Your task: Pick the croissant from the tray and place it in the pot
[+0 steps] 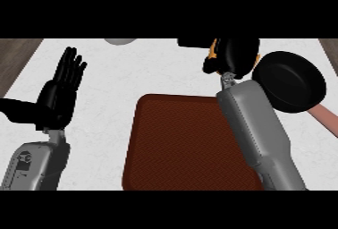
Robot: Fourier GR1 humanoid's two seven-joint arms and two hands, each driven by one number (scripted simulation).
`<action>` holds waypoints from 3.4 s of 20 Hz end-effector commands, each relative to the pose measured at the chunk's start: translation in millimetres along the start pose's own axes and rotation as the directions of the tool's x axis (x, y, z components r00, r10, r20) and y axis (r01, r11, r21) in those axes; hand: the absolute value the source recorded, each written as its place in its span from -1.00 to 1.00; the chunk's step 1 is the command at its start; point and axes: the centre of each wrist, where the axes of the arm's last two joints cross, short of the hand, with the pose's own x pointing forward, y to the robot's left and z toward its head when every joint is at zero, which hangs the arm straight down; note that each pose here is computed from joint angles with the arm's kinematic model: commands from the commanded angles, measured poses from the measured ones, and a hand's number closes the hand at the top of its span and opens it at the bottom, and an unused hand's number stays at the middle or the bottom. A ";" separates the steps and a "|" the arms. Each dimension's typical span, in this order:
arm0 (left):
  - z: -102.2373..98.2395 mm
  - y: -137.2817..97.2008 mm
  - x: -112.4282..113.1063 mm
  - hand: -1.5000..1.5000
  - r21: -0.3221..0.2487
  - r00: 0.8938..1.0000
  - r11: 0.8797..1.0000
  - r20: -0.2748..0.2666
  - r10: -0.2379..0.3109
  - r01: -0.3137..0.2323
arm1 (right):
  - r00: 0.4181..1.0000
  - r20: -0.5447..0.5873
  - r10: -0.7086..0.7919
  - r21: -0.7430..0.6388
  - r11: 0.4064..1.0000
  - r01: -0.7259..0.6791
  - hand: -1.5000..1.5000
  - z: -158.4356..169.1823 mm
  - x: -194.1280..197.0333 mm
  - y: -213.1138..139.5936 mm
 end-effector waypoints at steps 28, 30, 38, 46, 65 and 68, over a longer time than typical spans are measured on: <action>8.2 32.0 -17.1 0.00 0.084 0.999 0.996 -0.033 0.000 0.003 | 0.899 -0.435 0.046 -0.212 0.965 -0.152 1.00 -71.6 -126.3 -20.2; 12.6 31.7 14.0 0.00 0.069 1.000 0.998 -0.013 -0.010 0.011 | 0.894 -0.443 0.072 -0.182 0.969 -0.168 1.00 -73.3 -150.7 -16.6; 1.1 20.1 -11.4 0.00 0.077 1.000 0.997 -0.002 -0.021 0.021 | 0.855 -0.506 0.118 -0.044 0.986 -0.163 1.00 -88.0 -202.6 10.4; 17.9 26.5 7.7 0.00 0.056 1.000 0.998 0.002 -0.018 0.018 | 0.845 -0.517 -0.141 0.026 0.983 0.180 -1.00 -71.8 -208.2 40.1; 7.1 24.5 -1.8 0.00 0.077 1.000 0.997 -0.029 -0.004 0.007 | 0.653 -0.322 -0.685 -0.492 0.711 0.502 -1.00 -77.1 -216.5 4.3; 1.2 25.3 -13.8 0.00 0.090 0.999 0.996 -0.028 -0.025 0.027 | 0.658 -0.272 -0.703 -0.533 0.679 0.505 -1.00 -72.9 -246.8 -14.0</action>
